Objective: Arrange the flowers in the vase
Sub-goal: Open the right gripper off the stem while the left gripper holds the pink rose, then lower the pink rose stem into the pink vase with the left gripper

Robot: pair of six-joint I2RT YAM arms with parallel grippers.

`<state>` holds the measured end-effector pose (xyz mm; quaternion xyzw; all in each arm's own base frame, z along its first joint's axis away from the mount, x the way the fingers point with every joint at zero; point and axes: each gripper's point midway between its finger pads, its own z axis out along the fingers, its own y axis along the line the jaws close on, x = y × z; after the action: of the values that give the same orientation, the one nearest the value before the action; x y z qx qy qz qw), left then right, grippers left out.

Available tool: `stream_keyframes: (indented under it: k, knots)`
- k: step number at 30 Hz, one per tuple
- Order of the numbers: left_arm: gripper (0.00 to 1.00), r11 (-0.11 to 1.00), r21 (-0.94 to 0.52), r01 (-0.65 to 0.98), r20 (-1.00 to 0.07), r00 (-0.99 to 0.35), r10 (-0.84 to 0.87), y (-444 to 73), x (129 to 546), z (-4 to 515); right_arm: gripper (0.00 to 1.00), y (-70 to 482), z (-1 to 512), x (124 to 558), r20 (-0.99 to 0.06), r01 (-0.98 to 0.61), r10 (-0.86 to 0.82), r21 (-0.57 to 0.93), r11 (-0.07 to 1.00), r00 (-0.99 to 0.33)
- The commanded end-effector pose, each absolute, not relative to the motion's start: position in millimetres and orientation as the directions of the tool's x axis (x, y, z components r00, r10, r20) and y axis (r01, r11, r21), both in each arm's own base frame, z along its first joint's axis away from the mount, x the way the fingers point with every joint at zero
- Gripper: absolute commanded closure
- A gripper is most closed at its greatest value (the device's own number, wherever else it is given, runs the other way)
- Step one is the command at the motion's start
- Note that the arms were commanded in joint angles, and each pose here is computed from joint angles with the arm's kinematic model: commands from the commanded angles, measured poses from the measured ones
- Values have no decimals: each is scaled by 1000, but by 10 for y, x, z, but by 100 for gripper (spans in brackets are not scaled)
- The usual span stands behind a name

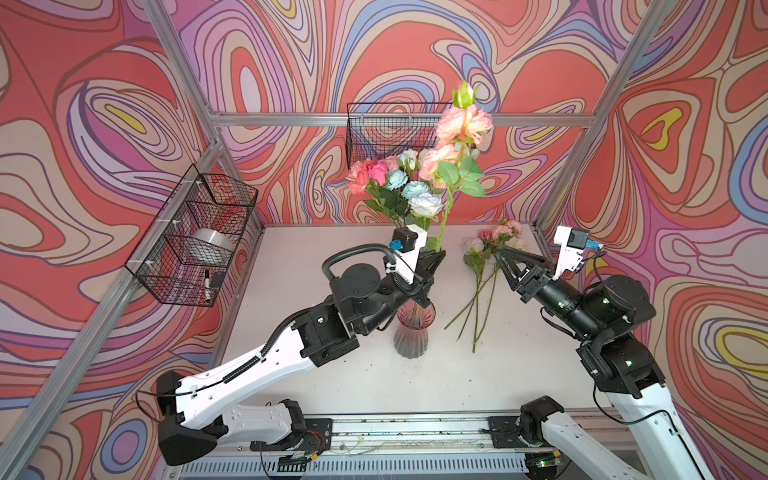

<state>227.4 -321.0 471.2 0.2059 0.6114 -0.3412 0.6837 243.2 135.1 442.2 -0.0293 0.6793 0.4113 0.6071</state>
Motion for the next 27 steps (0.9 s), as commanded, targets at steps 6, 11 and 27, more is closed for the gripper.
stream_keyframes:
  k: [6,11,27]
  knots:
    - [100,762,-171,625,-946,111,-304,-3031,2535,4570,58,1282,4193,2621,-849,-455,452,527,717,-272]
    - [100,755,-249,606,-941,32,-336,-3041,2613,4228,58,1271,4114,2663,-855,-436,437,519,735,-281]
    - [94,732,-393,557,-918,-193,-346,-2994,2582,3245,58,1298,3874,2883,-848,-388,423,524,758,-320]
